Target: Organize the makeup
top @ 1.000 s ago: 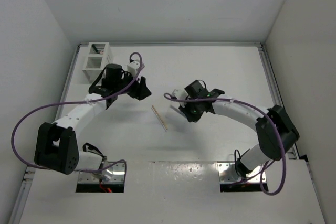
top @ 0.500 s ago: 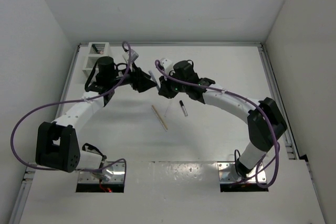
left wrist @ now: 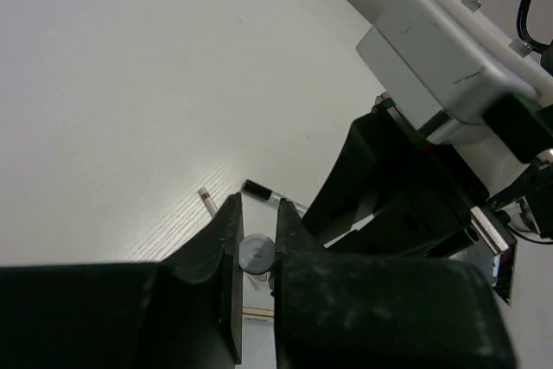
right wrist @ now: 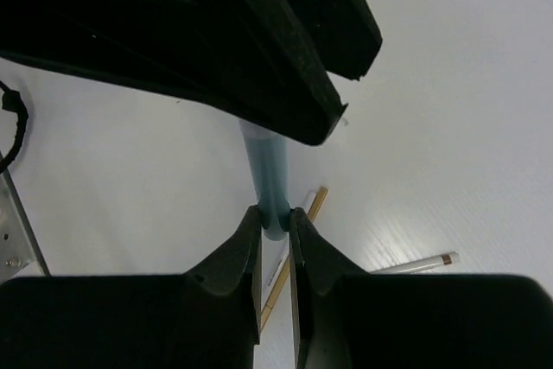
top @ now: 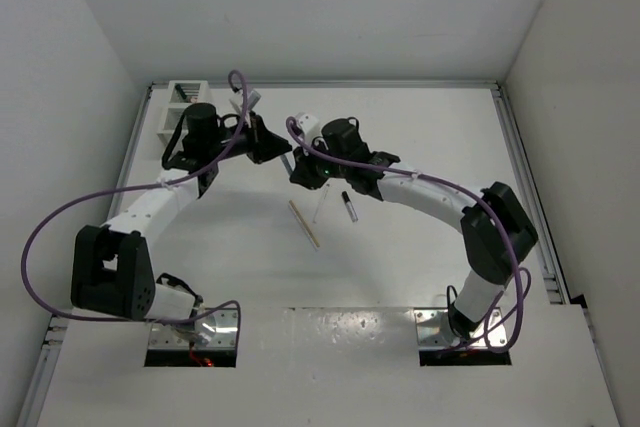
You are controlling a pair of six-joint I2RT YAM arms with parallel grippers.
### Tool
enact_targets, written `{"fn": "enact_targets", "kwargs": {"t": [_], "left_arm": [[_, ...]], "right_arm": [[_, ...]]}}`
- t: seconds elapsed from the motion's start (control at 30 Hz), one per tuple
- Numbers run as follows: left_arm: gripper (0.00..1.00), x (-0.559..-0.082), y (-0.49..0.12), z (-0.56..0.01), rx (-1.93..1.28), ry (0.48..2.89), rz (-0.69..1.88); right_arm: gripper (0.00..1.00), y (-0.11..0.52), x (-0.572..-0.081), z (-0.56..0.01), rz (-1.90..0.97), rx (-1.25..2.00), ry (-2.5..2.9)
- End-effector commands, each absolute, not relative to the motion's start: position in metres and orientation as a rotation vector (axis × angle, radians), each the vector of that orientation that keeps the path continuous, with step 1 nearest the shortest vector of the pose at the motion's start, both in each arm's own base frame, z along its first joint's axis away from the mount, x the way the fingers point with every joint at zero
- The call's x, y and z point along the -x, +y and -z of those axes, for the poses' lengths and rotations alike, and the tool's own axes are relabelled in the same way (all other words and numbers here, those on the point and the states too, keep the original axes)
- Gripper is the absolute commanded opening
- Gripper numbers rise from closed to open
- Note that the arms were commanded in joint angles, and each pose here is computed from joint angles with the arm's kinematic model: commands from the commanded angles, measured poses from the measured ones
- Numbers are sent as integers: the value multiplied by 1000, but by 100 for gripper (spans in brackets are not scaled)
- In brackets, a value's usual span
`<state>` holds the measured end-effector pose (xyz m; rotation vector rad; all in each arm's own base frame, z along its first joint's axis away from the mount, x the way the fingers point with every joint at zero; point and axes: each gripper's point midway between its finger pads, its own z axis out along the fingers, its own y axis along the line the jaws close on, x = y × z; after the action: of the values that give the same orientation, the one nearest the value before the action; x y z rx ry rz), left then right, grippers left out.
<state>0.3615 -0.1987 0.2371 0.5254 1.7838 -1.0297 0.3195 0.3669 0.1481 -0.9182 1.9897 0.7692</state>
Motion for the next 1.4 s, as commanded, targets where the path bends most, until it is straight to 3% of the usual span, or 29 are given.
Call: {"fn": "enact_targets", "kwargs": {"t": [0.0, 0.07, 0.1, 0.13, 0.23, 0.27, 0.3, 0.33, 0.63, 0.73, 1.0, 1.2, 1.3, 1.33, 1.37], "left_arm": [[4, -388, -183, -250, -521, 1723, 884], [0, -390, -182, -248, -521, 1737, 871], [0, -397, -175, -254, -519, 1720, 836], [0, -401, -168, -256, -506, 1721, 808], [0, -428, -141, -261, -455, 1730, 671], [0, -437, -130, -270, -453, 1717, 623], [0, -446, -124, -268, -442, 1722, 599], [0, -450, -119, -269, -432, 1728, 593], [0, -558, 22, -319, -224, 1613, -43], [0, -594, 55, -319, -166, 1601, -145], [0, -645, 91, -278, -126, 1617, -198], [0, -645, 107, -244, -96, 1682, -175], [28, -642, 101, -230, -118, 1722, -140], [54, -641, 99, -227, -127, 1731, -127], [63, -639, 93, -235, -148, 1722, -103]], "right_arm": [[0, 385, -324, -183, -862, 900, 1892], [3, 389, -325, -179, -876, 904, 1904], [32, 388, -329, -182, -887, 894, 1915], [42, 388, -332, -178, -888, 890, 1925], [49, 378, -341, -170, -878, 858, 1974], [55, 376, -348, -172, -886, 819, 1975], [82, 370, -353, -168, -884, 794, 1995], [100, 365, -357, -166, -885, 761, 2015], [100, 320, -396, -159, -808, 668, 2059], [100, 304, -408, -150, -754, 661, 2094], [100, 280, -441, -134, -691, 602, 2177], [100, 275, -454, -133, -669, 591, 2193], [100, 273, -457, -133, -666, 579, 2200], [100, 272, -457, -132, -666, 575, 2209], [100, 268, -457, -132, -655, 569, 2224]]}}
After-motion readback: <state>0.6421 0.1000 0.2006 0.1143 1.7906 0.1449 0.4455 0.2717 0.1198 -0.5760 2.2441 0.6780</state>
